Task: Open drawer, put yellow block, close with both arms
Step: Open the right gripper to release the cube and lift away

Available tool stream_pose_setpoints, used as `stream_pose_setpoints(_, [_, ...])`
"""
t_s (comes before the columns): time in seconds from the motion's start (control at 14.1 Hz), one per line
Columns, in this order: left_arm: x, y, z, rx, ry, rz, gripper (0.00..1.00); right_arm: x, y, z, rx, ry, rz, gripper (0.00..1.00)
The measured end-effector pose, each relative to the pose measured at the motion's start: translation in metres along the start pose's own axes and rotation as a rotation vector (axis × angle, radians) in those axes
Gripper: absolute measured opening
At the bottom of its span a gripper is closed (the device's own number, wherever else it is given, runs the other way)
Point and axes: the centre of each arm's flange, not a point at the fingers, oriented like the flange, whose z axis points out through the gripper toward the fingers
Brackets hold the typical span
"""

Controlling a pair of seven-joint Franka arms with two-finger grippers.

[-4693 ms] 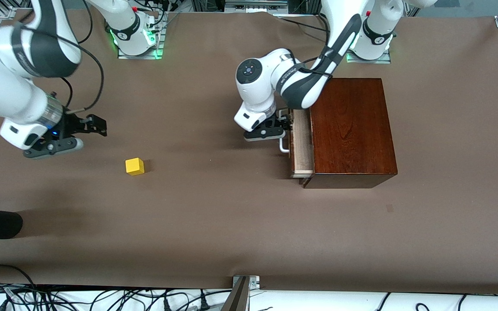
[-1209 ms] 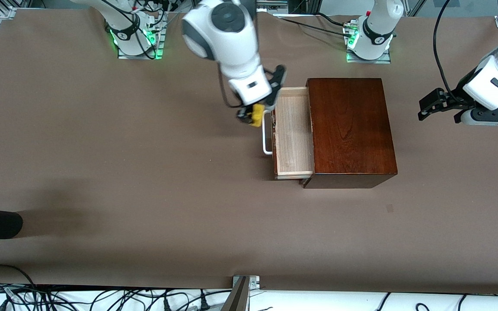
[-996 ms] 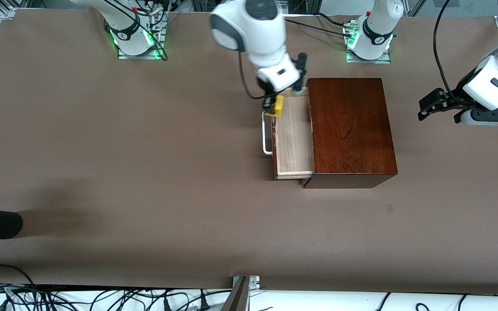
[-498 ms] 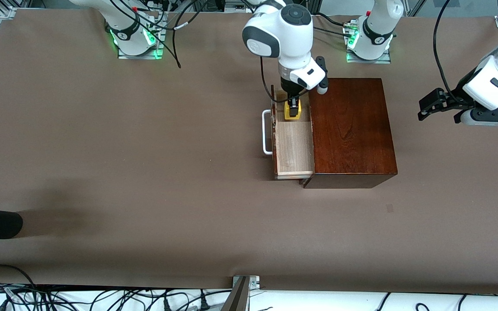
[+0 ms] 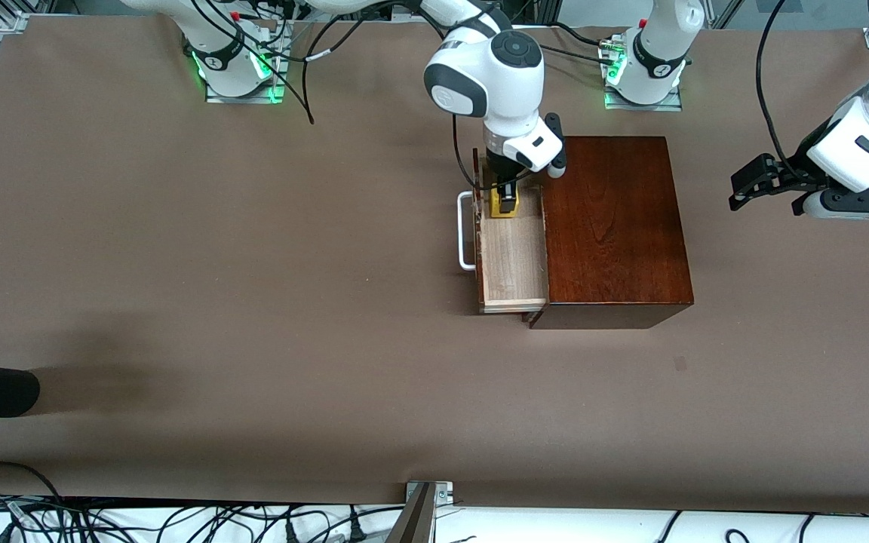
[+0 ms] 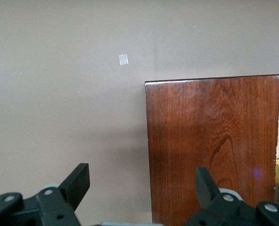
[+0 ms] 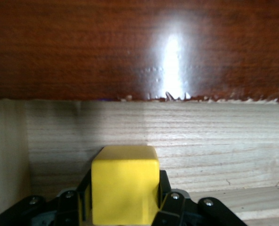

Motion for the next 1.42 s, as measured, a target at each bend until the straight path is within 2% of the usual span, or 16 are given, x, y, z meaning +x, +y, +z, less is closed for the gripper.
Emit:
stream_pose_setpoints(0.57, [0.0,0.003,0.0,0.0,0.001,0.006,1.0,-0.005,0.006,0.006,0.003,-0.008,0.01,0.56])
stream_pose_setpoints(0.71, [0.0,0.005,0.0,0.0,0.002,0.01,1.0,-0.009,0.008,0.011,0.007,-0.018,0.014,0.7])
stream_pose_setpoints(0.85, [0.0,0.008,0.0,0.0,0.004,0.016,1.0,-0.012,0.014,0.011,0.004,-0.018,0.022,0.93])
stream_pose_setpoints(0.92, [0.0,0.01,-0.001,0.0,0.005,0.018,1.0,-0.011,0.017,0.006,-0.001,-0.013,0.026,1.0])
stream_pose_setpoints(1.21, [0.0,0.01,-0.001,0.0,0.007,0.02,1.0,-0.019,0.048,-0.065,-0.002,-0.02,0.089,1.0])
stream_pose_setpoints(1.42, [0.0,0.011,-0.001,0.0,0.007,0.02,1.0,-0.069,0.102,-0.131,-0.02,-0.02,0.192,1.0])
